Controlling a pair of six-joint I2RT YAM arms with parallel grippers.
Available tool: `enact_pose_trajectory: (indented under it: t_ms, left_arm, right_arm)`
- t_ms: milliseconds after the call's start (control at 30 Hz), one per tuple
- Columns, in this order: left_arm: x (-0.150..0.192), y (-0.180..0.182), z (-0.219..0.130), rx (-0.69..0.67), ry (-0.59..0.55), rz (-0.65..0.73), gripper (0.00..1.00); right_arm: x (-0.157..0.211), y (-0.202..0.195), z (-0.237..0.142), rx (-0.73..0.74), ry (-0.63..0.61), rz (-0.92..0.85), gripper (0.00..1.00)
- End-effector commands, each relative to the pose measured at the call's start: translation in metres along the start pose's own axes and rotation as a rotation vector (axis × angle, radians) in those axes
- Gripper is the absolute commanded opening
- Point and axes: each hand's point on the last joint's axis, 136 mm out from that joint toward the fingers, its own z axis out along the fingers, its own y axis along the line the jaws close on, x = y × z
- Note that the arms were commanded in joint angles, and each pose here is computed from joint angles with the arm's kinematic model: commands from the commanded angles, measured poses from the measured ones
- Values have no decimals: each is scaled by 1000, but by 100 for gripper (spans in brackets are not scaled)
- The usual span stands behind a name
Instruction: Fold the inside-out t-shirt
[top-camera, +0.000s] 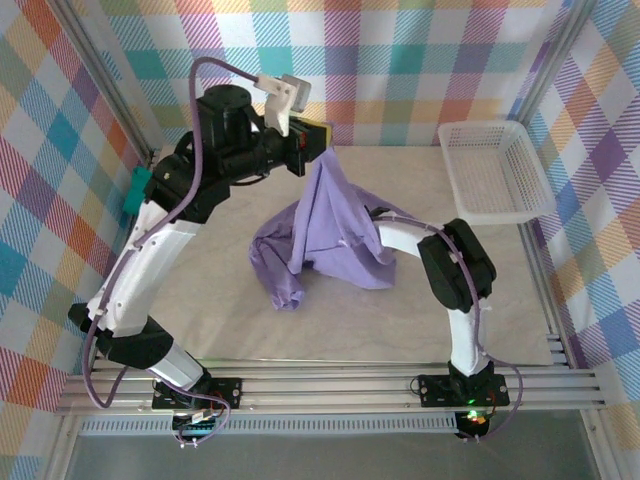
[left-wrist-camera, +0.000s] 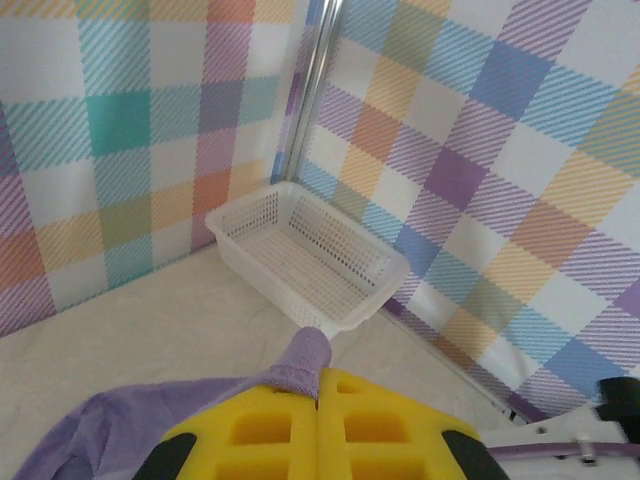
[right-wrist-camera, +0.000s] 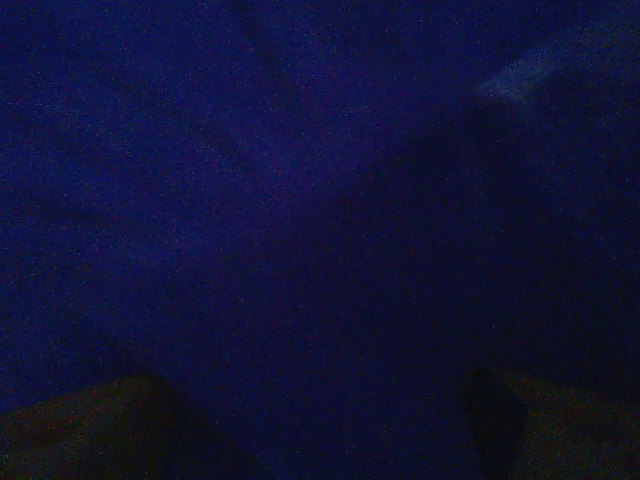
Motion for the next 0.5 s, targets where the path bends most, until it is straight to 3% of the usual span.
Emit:
enact_pose_trajectory:
  t_ms: [0,33,133,267,467]
  left_arm:
    - [-57,-24,-49,62,-190,48,0]
    - [-59,-23,-53,55,-200,49,0]
    - [-54,-5,-56,-36,-202,39,0]
    - [-30,51,-52,-273,-182,-33,0]
    - [47,179,-58,-616,-114,-287,0]
  right_arm:
    - [32,-3,23,13,154,-11,75]
    - [32,-2,26,4,161,-6,70]
    - [22,3,20,-19,132,-5,35]
    - [-16,13,-31,-87,-18,-52,0]
    - [-65,43,-156,-340,-388,-47,0]
